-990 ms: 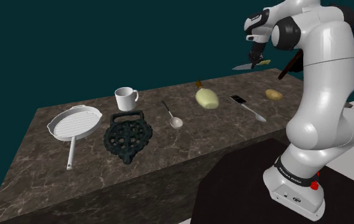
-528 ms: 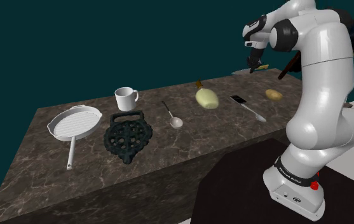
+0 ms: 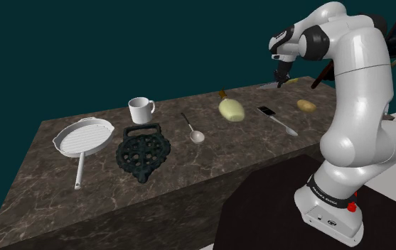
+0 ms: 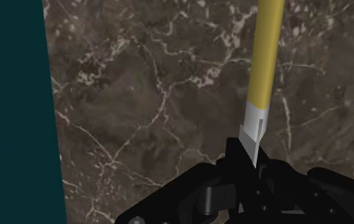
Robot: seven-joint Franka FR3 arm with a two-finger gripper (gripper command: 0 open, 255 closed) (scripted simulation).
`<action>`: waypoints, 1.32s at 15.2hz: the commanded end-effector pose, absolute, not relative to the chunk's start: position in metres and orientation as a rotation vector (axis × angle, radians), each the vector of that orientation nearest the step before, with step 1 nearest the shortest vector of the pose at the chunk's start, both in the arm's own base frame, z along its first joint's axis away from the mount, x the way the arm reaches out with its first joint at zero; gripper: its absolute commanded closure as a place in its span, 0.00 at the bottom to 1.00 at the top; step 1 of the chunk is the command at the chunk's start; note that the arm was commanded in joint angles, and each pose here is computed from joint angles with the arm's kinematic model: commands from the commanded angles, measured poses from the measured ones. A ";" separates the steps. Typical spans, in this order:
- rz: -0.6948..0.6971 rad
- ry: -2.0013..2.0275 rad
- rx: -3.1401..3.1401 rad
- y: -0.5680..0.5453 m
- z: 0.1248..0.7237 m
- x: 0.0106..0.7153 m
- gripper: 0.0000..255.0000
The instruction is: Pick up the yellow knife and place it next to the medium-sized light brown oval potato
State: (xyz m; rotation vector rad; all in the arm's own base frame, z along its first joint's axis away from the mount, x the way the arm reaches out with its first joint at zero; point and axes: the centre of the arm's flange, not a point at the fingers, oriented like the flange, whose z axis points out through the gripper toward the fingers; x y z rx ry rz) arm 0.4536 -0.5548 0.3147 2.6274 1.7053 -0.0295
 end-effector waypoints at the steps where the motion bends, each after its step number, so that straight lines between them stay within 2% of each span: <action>1: -0.029 1.705 2.627 -0.554 0.304 0.454 1.00; 5: -0.029 1.705 2.627 -0.554 0.284 0.454 1.00; 13: -0.030 1.705 2.627 -0.554 0.284 0.454 1.00; 14: -0.030 1.705 2.627 -0.554 0.284 0.454 0.00; 20: -0.029 1.705 2.627 -0.554 0.297 0.454 0.00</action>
